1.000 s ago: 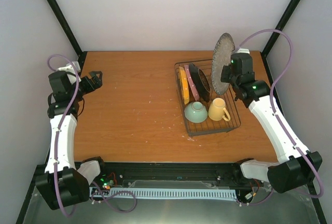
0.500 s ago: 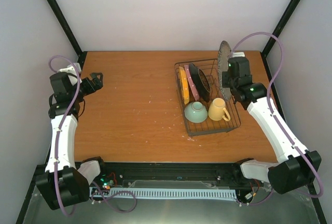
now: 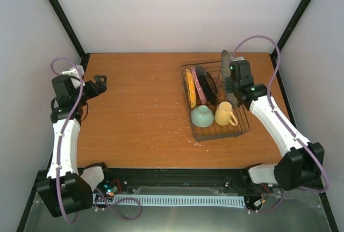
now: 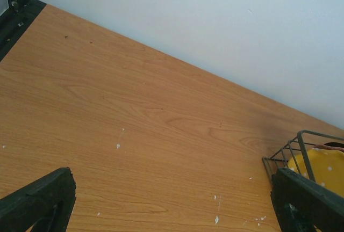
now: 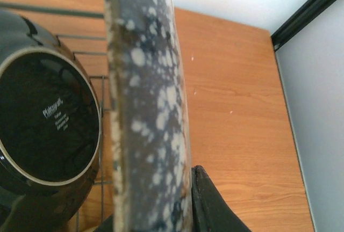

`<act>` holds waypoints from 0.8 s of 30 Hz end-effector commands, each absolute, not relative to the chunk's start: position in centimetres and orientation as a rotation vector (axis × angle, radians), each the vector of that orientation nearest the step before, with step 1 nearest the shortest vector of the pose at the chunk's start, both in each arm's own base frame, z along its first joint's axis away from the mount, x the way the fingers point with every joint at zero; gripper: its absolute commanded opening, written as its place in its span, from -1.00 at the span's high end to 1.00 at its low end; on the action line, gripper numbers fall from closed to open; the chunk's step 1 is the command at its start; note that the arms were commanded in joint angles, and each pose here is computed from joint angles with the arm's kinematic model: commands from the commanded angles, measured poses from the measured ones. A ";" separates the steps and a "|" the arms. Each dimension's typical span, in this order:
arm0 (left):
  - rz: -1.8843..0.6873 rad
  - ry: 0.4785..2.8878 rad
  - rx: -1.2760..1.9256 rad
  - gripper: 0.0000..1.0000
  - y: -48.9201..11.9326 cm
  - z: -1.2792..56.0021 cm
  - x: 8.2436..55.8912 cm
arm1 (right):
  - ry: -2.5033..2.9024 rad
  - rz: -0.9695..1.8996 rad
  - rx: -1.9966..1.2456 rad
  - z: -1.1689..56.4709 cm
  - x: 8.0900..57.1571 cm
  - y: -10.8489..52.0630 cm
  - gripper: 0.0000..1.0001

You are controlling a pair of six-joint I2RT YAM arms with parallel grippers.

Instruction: Load the mixed dishes into the dish rack

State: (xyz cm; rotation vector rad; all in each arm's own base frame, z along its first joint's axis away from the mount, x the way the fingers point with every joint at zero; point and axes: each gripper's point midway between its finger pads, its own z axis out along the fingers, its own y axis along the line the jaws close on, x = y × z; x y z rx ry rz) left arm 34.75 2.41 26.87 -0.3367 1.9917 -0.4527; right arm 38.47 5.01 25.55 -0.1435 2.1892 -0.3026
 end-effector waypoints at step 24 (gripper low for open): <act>-0.478 1.965 -0.303 -0.99 1.9 27.7 34.8 | 2.028 -0.275 0.066 30.3 40.5 4.3 -0.35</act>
